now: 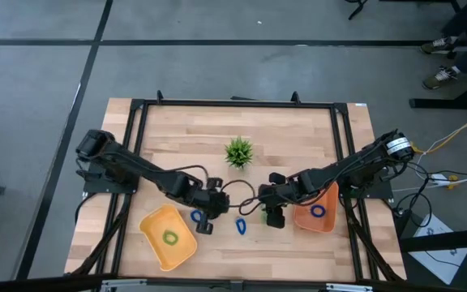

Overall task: Sort spring keychains
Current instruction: Put the green spring keychain into the yellow bin

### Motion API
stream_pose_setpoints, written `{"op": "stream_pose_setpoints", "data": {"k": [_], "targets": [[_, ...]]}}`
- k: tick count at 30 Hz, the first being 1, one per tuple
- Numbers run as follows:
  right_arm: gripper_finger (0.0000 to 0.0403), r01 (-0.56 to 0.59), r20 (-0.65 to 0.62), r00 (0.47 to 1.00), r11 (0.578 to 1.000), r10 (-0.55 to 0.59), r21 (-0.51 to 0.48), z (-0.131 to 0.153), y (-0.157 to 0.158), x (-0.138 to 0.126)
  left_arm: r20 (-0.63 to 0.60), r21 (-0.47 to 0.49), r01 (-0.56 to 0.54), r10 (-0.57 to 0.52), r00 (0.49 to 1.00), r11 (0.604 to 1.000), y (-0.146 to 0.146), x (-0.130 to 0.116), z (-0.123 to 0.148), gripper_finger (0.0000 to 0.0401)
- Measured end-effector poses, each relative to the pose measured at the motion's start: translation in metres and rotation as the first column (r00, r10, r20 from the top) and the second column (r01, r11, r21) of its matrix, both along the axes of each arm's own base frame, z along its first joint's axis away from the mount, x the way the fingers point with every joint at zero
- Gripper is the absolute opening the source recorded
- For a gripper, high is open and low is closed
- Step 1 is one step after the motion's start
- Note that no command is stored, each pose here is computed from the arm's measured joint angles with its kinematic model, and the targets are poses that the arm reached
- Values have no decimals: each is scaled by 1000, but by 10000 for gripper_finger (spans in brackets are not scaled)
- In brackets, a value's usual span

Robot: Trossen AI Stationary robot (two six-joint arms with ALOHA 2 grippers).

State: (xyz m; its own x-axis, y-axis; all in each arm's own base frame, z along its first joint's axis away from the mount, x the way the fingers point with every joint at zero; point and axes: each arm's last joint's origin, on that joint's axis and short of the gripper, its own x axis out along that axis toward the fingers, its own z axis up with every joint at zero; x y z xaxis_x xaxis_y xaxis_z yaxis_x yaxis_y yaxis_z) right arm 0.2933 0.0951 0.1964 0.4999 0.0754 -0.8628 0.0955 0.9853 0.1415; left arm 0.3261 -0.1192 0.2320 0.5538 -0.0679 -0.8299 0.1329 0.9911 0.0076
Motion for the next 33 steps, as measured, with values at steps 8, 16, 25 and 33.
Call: {"op": "stream_pose_setpoints", "data": {"k": [8,16,25,33], "targets": [[178,-60,-99,994,996,54,-61,-28,1,6,273,-6,-29,29,962,1000,2,-45,20,3],[178,-83,-164,984,989,63,-123,-47,-6,12,414,-196,-113,187,891,974,28,-95,12,3],[178,-95,-168,983,987,72,-133,-47,-10,13,396,-323,-279,397,828,904,51,-132,-9,3],[178,-118,-169,980,990,103,-80,-37,-7,18,386,-348,-324,449,806,880,54,-136,-13,3]]}}
